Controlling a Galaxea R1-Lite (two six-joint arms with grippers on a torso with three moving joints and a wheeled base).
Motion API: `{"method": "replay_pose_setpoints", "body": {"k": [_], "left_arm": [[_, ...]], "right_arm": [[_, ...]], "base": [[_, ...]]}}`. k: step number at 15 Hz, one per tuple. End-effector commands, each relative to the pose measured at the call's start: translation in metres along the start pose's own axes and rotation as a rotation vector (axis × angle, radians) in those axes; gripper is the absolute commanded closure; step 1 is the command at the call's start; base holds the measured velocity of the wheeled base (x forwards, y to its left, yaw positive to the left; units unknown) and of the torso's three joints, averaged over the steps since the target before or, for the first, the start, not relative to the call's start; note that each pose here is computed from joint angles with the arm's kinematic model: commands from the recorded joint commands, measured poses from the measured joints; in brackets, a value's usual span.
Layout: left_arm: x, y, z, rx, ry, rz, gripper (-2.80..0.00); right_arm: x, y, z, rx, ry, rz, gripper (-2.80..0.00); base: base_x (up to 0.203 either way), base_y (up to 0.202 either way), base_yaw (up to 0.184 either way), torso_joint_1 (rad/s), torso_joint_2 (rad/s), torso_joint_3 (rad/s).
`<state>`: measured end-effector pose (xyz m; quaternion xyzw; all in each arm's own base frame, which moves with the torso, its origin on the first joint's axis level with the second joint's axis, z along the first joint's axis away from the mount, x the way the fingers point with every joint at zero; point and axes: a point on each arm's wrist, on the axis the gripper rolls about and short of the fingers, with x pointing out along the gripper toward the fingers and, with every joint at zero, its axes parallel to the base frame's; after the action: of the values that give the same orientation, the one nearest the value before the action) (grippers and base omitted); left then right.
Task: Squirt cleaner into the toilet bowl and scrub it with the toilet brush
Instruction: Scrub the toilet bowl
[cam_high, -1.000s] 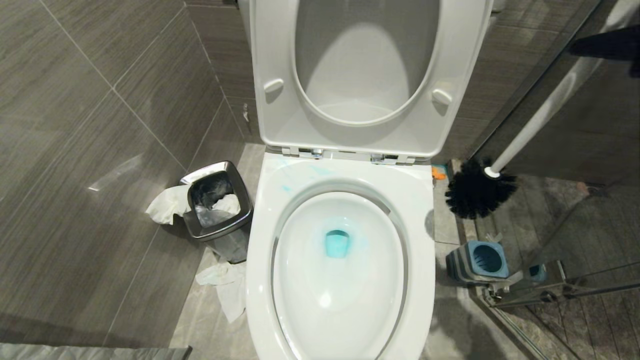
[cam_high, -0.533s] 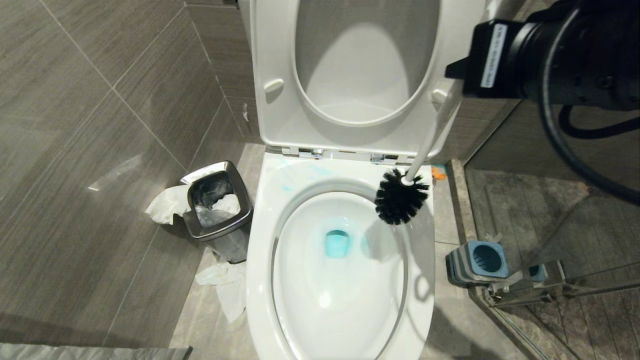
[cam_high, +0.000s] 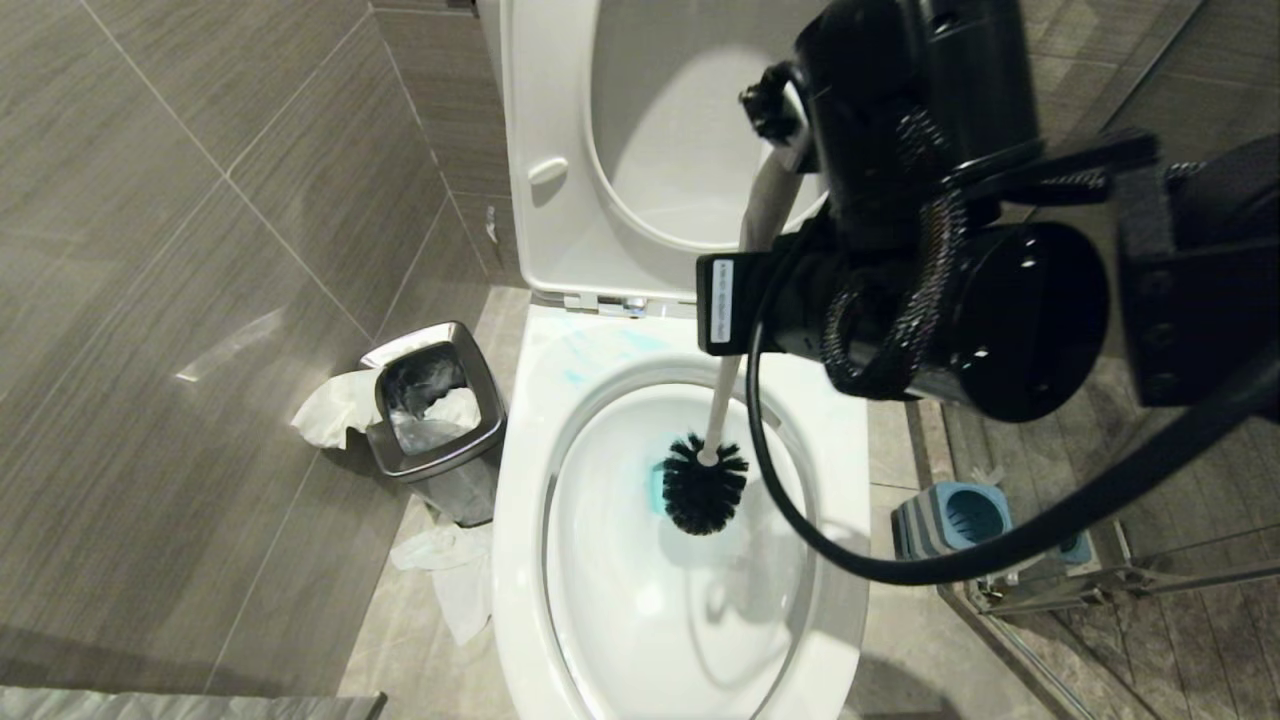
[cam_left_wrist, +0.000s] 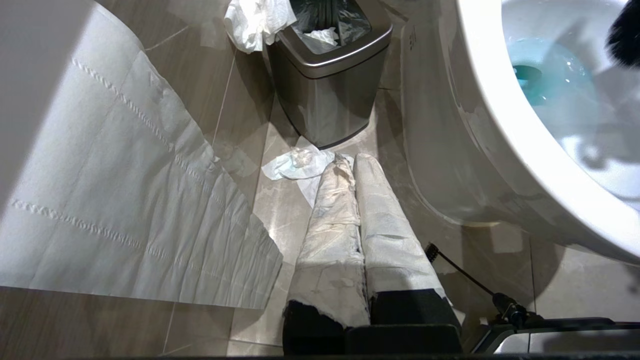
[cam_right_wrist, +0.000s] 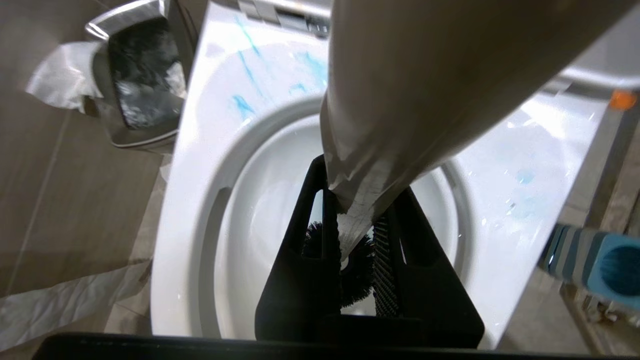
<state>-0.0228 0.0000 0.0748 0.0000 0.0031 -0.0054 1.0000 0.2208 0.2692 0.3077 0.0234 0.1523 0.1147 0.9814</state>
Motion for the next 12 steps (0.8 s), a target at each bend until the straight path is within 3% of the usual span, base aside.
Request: {"method": "replay_pose_setpoints", "body": {"k": [1, 8, 12], "left_arm": [[0.0, 0.0, 0.0, 0.0, 0.003, 0.0, 0.0], [0.0, 0.0, 0.0, -0.002, 0.003, 0.0, 0.0], [0.0, 0.0, 0.0, -0.002, 0.003, 0.0, 0.0]], "right_arm": [[0.032, 0.014, -0.032, -0.009, 0.076, -0.051, 0.0], [0.087, 0.03, -0.073, 0.038, 0.016, -0.07, 0.0], [0.114, 0.015, -0.084, 0.005, -0.069, -0.121, 0.0]], "base": [[0.0, 0.0, 0.0, 0.0, 0.0, 0.0], [0.0, 0.0, 0.0, 0.0, 0.0, 0.0], [0.0, 0.0, 0.0, 0.0, 0.0, 0.0]]}}
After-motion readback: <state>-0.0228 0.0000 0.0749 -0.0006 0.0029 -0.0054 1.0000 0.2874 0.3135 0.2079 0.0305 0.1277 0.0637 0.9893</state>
